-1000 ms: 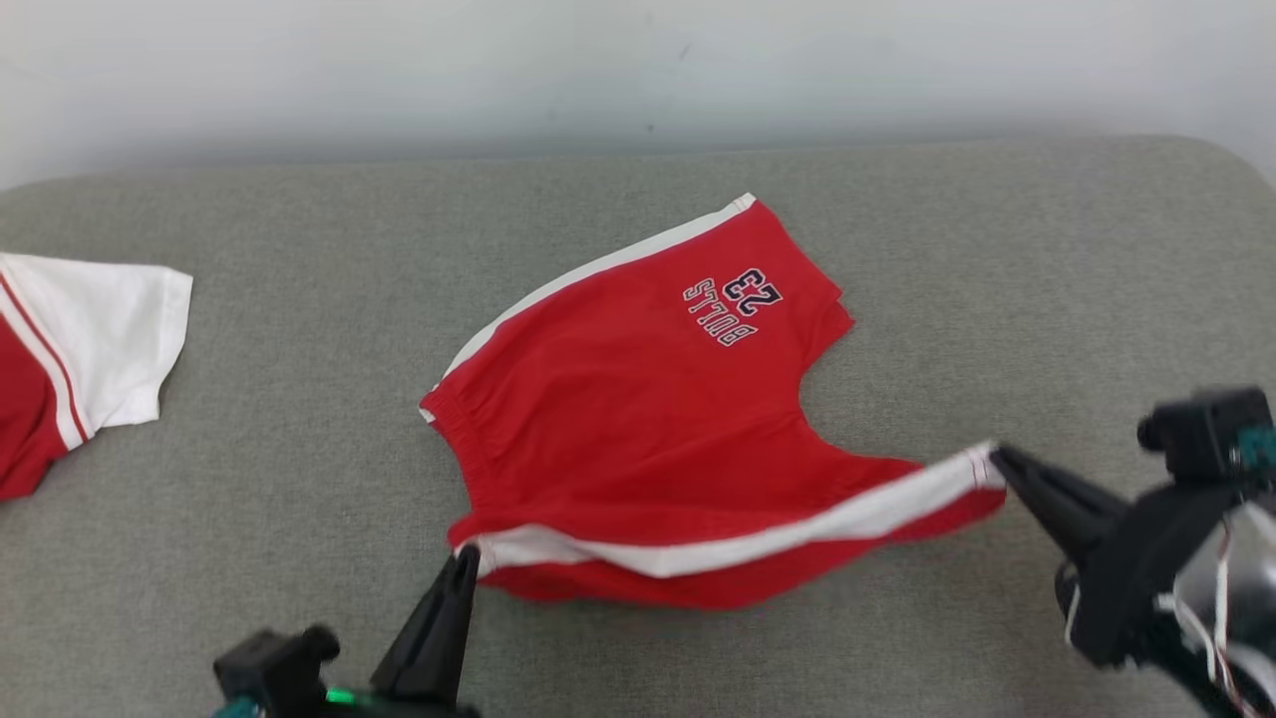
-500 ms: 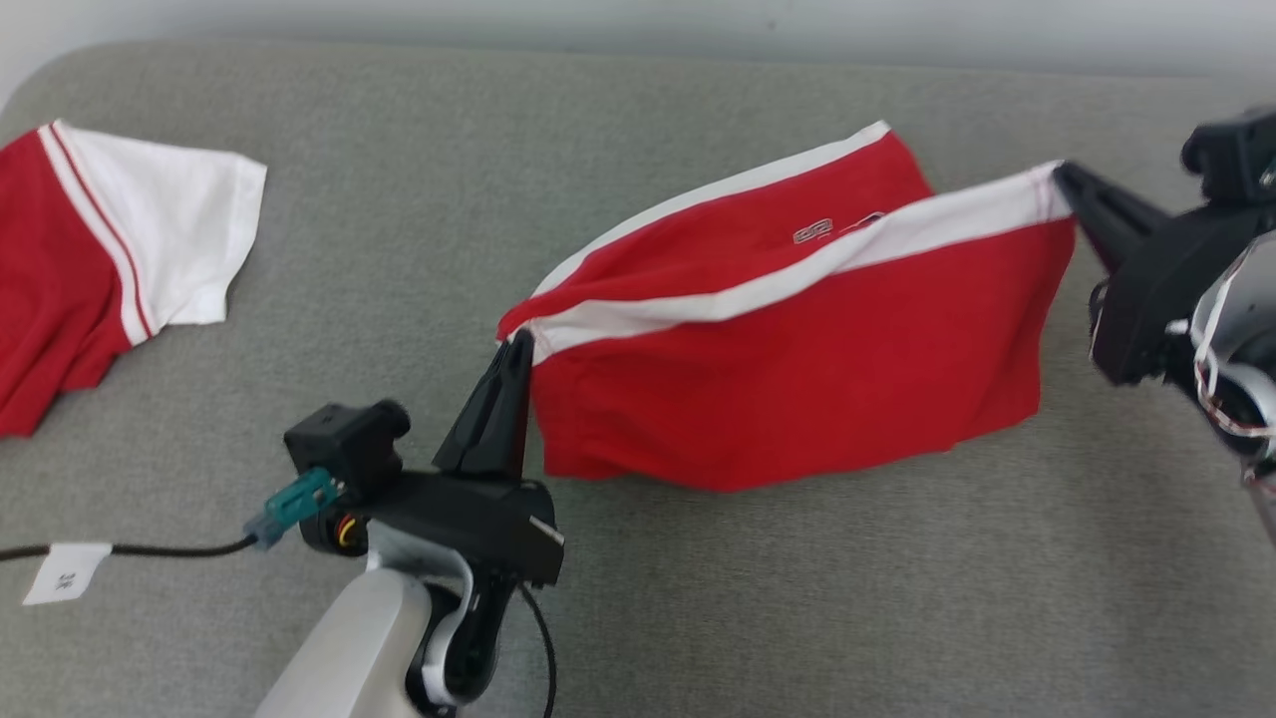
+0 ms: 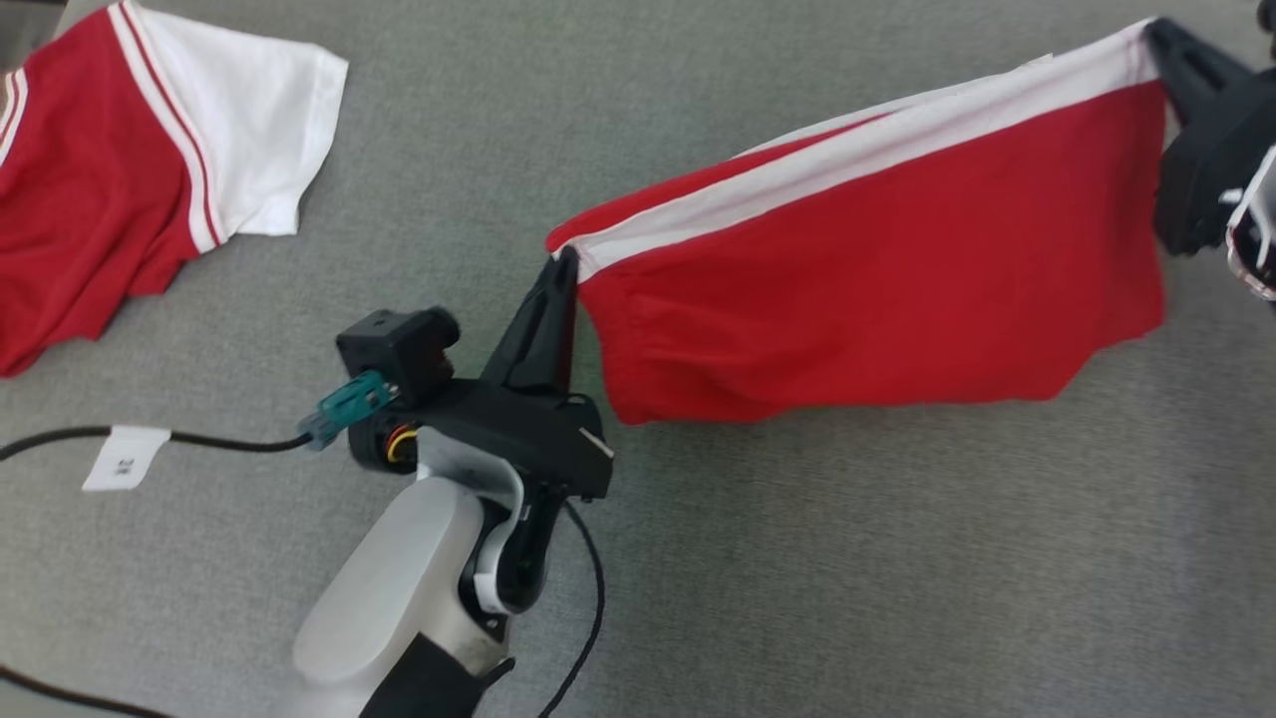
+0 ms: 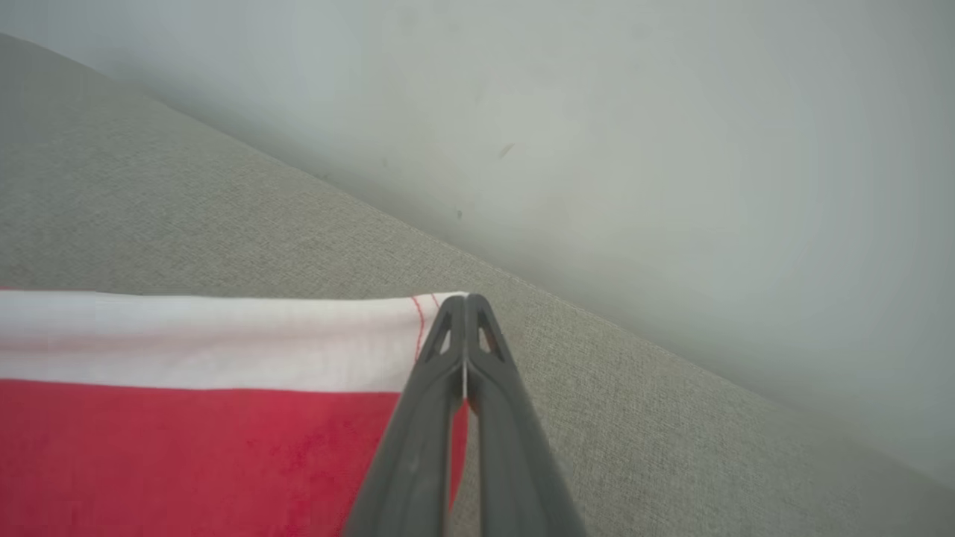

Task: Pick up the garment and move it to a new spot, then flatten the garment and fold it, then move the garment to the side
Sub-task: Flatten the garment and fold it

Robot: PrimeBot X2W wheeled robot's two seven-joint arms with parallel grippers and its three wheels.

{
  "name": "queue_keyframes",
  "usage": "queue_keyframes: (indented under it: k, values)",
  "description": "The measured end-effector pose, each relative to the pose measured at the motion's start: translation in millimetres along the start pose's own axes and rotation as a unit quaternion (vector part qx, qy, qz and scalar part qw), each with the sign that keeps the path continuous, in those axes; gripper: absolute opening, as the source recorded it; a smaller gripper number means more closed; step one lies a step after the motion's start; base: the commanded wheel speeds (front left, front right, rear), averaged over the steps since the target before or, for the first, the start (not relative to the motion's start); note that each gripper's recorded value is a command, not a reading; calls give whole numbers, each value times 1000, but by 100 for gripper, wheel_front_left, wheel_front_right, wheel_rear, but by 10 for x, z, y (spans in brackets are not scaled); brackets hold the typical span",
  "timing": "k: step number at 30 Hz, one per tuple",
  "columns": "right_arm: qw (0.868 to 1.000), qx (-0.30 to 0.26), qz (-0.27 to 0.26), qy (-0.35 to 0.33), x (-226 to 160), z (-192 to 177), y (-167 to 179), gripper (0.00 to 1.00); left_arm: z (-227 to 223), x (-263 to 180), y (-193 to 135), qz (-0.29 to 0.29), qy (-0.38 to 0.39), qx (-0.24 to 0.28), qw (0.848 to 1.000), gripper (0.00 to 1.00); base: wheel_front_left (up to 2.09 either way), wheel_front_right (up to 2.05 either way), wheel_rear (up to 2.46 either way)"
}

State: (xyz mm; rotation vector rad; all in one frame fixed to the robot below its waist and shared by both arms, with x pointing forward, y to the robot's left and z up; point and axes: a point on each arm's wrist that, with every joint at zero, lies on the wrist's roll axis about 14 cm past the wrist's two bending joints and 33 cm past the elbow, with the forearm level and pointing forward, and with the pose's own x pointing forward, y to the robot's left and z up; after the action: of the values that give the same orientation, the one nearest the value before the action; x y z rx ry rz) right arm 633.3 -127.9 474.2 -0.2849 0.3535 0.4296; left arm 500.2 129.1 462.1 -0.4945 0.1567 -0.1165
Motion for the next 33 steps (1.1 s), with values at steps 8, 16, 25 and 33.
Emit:
queue_keyframes:
  k: [8, 16, 25, 33]
  values:
    - [1000, -11, -3, 8, 362, -85, 26, 0, -59, 92, 79, 7, 10, 6, 1000, 0, 0, 0, 0]
    - [1000, -12, 7, -6, 569, -83, 170, 100, 25, 164, 138, 11, -8, 26, 1000, 100, 0, 0, 0]
    - [998, 42, 6, 47, 502, -106, 222, 100, 421, 38, 98, -19, -67, 134, 989, 100, 0, 0, 0]
    - [984, 91, -11, 154, 170, -428, 46, 100, 682, -641, 276, 18, -128, 153, 980, 100, 0, 0, 0]
